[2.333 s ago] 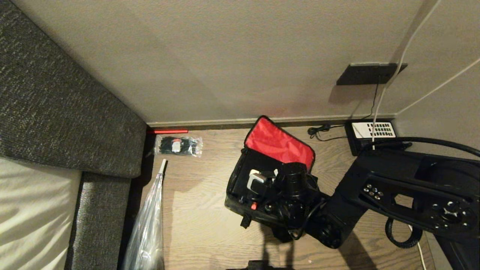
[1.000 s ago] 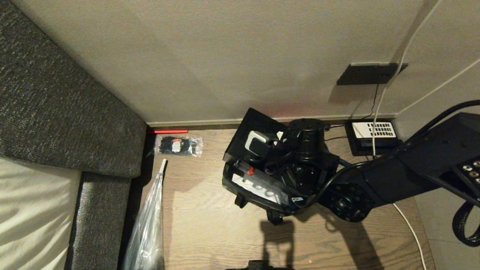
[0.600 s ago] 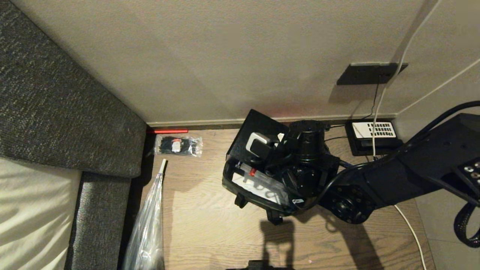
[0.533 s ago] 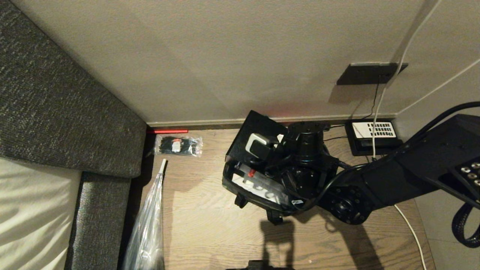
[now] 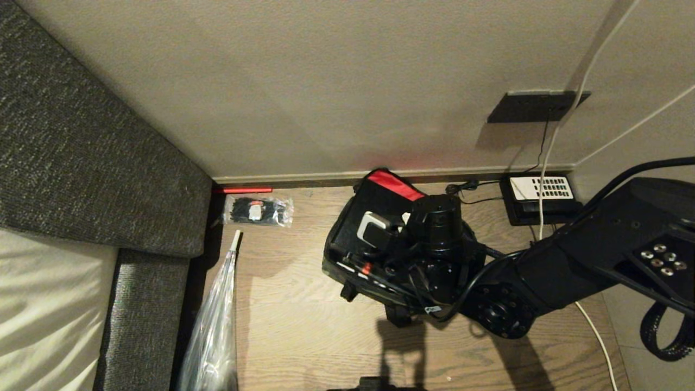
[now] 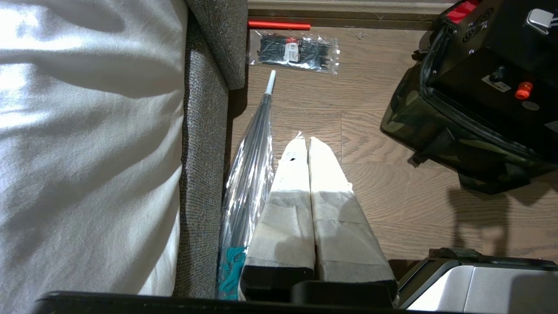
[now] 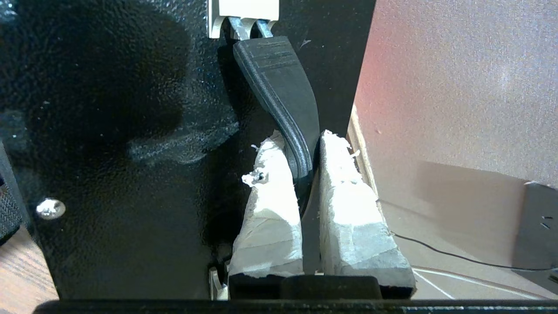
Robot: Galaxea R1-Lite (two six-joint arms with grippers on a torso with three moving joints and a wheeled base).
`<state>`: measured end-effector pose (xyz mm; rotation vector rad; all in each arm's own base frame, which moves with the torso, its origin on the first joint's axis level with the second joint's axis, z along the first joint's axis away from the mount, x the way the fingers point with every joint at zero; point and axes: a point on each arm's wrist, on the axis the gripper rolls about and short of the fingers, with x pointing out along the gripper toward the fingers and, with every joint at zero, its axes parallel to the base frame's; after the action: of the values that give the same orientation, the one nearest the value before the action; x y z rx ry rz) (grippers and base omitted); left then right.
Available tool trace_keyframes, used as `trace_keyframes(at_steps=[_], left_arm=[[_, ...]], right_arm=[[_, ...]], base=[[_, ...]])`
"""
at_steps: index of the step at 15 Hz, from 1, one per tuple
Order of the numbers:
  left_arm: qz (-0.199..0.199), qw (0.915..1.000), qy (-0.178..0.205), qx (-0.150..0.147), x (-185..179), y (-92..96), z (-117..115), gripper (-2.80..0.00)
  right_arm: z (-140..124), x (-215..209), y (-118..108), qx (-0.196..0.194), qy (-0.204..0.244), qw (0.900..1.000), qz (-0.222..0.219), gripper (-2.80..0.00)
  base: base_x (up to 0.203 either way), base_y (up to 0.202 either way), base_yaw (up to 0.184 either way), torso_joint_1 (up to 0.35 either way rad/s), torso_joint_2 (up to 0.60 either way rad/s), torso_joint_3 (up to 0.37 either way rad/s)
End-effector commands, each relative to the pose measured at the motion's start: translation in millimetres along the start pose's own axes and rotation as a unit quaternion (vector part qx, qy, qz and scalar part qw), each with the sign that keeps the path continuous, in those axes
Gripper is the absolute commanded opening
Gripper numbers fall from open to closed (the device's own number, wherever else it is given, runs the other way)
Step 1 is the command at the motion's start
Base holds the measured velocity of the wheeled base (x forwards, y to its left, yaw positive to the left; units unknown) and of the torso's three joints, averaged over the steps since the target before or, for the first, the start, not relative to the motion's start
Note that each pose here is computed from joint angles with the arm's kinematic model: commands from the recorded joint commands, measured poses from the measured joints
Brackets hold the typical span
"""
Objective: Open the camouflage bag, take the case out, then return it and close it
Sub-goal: Place the black box back
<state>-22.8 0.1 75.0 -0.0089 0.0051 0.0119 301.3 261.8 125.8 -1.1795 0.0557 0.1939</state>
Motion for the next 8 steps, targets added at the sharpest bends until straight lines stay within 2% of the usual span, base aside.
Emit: trace_keyframes(at_steps=[1, 8], left_arm=[[0.000, 1.0000, 0.001, 0.000, 0, 0.0, -1, -2.80], [0.000, 1.0000, 0.001, 0.000, 0, 0.0, -1, -2.80]], right_arm=[[-1, -2, -3, -0.006, 0.001, 1.000, -0.002, -2.80], [-15, -3, 22, -0.041, 0.011, 0.998, 0.040, -2.80]], base=[[0.000, 0.000, 0.000, 0.000, 0.00, 0.000], [0.000, 0.000, 0.000, 0.000, 0.00, 0.000]])
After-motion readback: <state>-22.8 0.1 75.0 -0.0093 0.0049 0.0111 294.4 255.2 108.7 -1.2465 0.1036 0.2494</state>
